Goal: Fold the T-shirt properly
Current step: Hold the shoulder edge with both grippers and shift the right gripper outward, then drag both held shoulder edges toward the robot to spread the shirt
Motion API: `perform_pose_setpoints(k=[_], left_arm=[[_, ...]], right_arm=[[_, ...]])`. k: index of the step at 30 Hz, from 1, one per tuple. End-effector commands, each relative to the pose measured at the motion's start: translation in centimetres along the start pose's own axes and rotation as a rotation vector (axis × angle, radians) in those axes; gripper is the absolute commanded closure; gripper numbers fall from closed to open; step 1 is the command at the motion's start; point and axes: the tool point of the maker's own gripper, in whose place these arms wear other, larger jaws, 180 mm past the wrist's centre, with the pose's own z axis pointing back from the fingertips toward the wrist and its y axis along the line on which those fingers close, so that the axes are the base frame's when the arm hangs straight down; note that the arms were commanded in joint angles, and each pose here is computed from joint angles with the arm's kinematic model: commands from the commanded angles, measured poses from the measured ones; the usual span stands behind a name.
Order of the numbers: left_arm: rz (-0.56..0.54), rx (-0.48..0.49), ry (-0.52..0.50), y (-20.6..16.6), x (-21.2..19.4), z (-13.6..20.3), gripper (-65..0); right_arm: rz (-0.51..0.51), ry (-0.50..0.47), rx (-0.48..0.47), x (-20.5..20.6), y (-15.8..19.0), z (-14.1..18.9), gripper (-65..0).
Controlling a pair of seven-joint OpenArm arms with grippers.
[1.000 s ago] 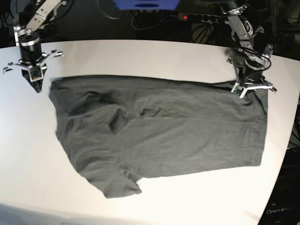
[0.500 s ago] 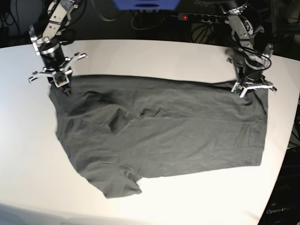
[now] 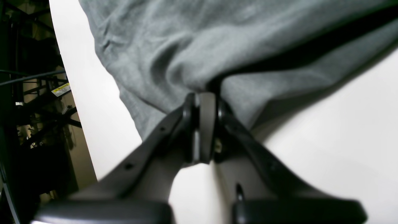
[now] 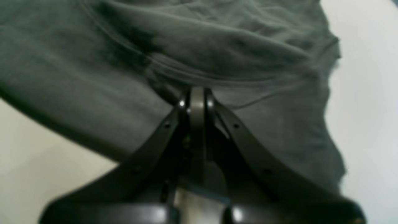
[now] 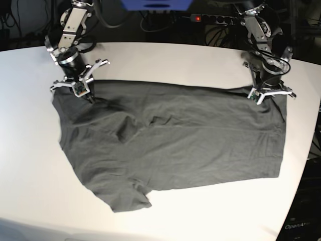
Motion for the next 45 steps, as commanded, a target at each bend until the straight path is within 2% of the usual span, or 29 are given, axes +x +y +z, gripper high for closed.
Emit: perform_pose_setpoints(k=[1,11,19,24,32,39,45], left_arm=[[-0.007,-0.001,0.007,0.2,0.1,0.1,-3.1],[0.003,0.034,-0.033,1.3,2.0,0.1,-3.1],[0.017,0.085,-0.093,2.7,4.3,1.0,-3.1],[0.023,0.089,-0.093,2.9,4.0,1.1,-3.1],[0.019,0.101,-0.096,3.3,4.1,1.4,-3.1],[0.049,0.136,-0.146,4.5,5.3,2.2,-3.1],[0.056,0.137,-0.143,4.5,5.1,2.3,-3.1]], right_arm=[[-0.002,-0.031,-0.013,0.6,-0.5,0.1,-0.4],[-0.052,-0.005,-0.043,-1.0,-1.8,-0.4,-0.4],[-0.076,0.025,-0.111,-2.4,-3.8,0.8,-0.4],[-0.094,0.047,-0.157,-3.4,-5.0,1.8,-0.4],[-0.137,0.124,-0.132,-7.2,-5.0,2.4,-0.4],[-0.133,0.159,-0.122,-8.4,-5.0,2.9,-0.4],[-0.135,0.213,-0.104,-10.3,-3.9,4.8,-0.6]])
